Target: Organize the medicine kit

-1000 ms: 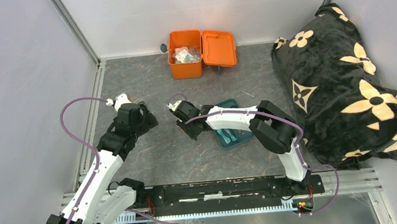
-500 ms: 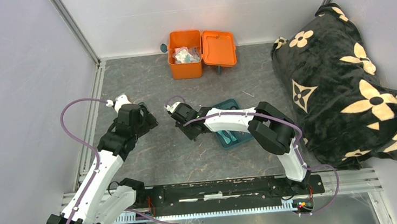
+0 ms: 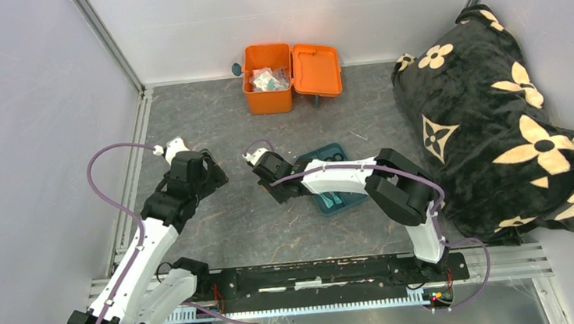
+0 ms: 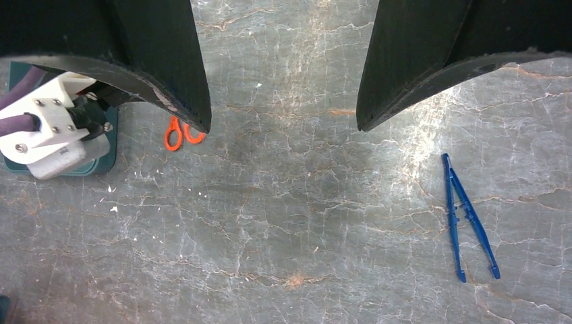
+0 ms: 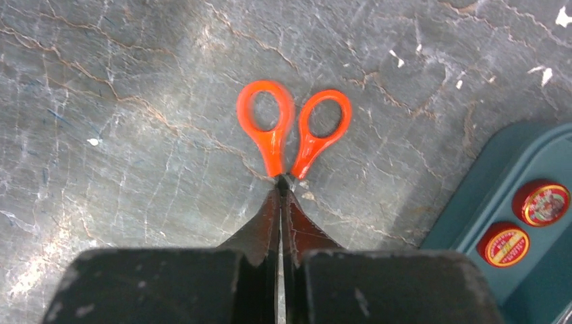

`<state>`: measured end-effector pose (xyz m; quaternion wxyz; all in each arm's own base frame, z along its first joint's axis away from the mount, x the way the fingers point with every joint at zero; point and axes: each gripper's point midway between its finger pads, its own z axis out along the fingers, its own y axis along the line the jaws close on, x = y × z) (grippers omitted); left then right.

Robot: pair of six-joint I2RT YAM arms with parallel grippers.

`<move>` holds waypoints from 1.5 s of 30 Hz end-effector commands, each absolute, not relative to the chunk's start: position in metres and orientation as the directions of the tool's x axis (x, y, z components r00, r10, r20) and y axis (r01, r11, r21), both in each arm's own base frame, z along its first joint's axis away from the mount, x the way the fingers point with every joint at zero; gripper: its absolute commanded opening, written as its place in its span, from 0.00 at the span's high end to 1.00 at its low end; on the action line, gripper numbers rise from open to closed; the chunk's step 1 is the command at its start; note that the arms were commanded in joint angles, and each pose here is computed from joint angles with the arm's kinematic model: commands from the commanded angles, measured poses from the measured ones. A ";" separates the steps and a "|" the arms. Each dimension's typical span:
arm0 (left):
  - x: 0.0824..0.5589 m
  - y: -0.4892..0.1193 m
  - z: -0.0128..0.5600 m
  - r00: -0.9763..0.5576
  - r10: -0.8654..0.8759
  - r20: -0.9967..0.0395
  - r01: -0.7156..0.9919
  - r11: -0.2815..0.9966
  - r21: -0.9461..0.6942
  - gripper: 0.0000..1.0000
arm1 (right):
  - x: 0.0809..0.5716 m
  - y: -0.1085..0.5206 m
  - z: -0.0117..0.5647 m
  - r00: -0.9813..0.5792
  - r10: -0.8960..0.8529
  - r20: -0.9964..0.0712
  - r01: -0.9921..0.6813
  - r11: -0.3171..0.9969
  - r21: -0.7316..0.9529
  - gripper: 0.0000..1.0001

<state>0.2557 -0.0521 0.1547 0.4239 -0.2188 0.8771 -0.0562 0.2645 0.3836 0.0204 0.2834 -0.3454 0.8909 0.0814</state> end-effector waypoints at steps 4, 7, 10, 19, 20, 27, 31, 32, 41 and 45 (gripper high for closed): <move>0.259 -0.057 0.157 -0.527 -0.470 -0.708 -0.342 0.880 -0.329 0.16 | 0.271 0.372 0.051 -0.577 -0.537 -0.616 -0.640 0.765 -0.067 1.00; 0.260 -0.060 0.155 -0.535 -0.470 -0.702 -0.331 0.881 -0.337 0.16 | 0.271 0.373 0.057 -0.572 -0.529 -0.628 -0.643 0.764 -0.058 1.00; 0.260 -0.063 0.153 -0.543 -0.469 -0.696 -0.319 0.882 -0.346 0.16 | 0.271 0.374 0.064 -0.566 -0.517 -0.642 -0.642 0.765 -0.050 1.00; 0.263 -0.089 0.136 -0.605 -0.484 -0.632 -0.261 0.871 -0.417 0.15 | 0.269 0.377 0.053 -0.603 -0.508 -0.615 -0.670 0.741 0.045 0.81; 0.263 -0.093 0.134 -0.614 -0.491 -0.618 -0.257 0.865 -0.431 0.15 | 0.268 0.378 0.051 -0.605 -0.508 -0.612 -0.673 0.737 0.054 0.77; 0.265 -0.118 0.109 -0.671 -0.519 -0.529 -0.232 0.825 -0.515 0.17 | 0.266 0.385 0.040 -0.610 -0.532 -0.587 -0.697 0.713 0.079 0.67; 0.264 -0.120 0.102 -0.682 -0.517 -0.517 -0.237 0.825 -0.513 0.18 | 0.268 0.382 0.028 -0.616 -0.556 -0.558 -0.696 0.716 0.056 0.67; 0.264 -0.120 0.101 -0.683 -0.518 -0.515 -0.239 0.824 -0.513 0.18 | 0.268 0.381 0.025 -0.615 -0.562 -0.554 -0.696 0.716 0.047 0.67; 0.263 -0.120 0.095 -0.688 -0.520 -0.506 -0.248 0.824 -0.509 0.19 | 0.266 0.363 0.002 -0.621 -0.623 -0.475 -0.697 0.717 -0.028 0.68; 0.262 -0.119 0.092 -0.687 -0.524 -0.503 -0.256 0.823 -0.507 0.20 | 0.262 0.353 -0.006 -0.634 -0.630 -0.449 -0.690 0.723 -0.039 0.81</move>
